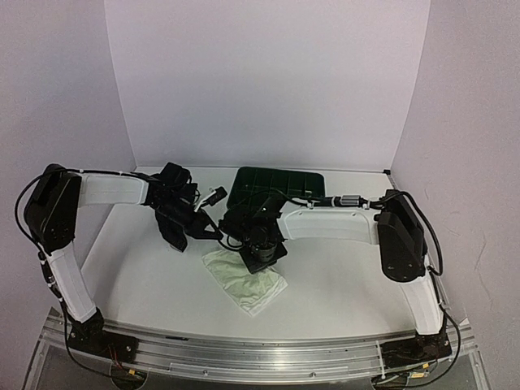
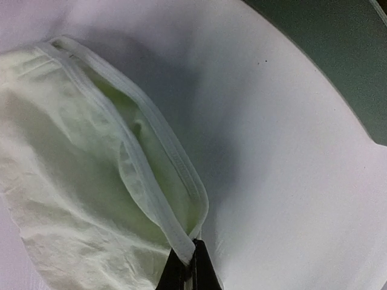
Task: Roll the underwear
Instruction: Fold the underwear at the center of the board.
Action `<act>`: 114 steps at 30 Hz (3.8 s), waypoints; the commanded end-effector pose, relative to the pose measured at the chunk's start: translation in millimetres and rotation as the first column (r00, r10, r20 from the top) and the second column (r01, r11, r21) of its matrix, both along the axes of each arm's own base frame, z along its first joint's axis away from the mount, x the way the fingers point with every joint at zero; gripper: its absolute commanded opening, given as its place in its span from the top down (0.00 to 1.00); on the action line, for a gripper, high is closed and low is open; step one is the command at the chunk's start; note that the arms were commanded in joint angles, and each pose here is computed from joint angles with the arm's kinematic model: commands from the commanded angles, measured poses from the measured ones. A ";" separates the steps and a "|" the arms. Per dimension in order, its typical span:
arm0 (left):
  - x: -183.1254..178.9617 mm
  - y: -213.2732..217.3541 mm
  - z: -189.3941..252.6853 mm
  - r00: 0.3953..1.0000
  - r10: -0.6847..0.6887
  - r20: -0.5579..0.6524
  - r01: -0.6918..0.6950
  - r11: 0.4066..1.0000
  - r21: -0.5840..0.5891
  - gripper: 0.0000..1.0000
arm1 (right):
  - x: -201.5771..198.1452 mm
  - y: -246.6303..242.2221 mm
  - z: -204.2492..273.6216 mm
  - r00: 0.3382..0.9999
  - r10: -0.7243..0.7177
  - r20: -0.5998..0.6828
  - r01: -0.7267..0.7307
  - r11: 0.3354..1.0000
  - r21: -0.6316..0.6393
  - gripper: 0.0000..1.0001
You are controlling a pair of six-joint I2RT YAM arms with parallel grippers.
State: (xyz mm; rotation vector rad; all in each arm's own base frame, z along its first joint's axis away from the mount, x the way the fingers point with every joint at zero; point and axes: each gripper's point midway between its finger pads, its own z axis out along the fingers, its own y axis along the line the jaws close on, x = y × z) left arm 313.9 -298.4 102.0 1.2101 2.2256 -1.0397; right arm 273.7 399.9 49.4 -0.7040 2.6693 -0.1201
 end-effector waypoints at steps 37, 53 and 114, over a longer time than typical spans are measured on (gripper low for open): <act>-40.2 -56.2 -90.1 0.858 0.256 -0.445 -0.227 0.967 0.119 0.77 | -19.3 17.5 30.7 0.969 -0.232 -0.080 0.245 0.938 0.246 1.00; -16.7 -31.1 -44.3 0.852 0.199 -0.484 -0.195 0.979 0.060 0.72 | -12.2 18.9 7.7 0.970 -0.243 0.018 0.236 0.954 0.183 1.00; -23.0 -8.0 -93.4 0.744 0.366 -0.559 -0.354 0.925 0.135 0.75 | -22.2 110.8 -42.6 0.978 -0.081 -0.190 0.146 0.921 0.360 0.65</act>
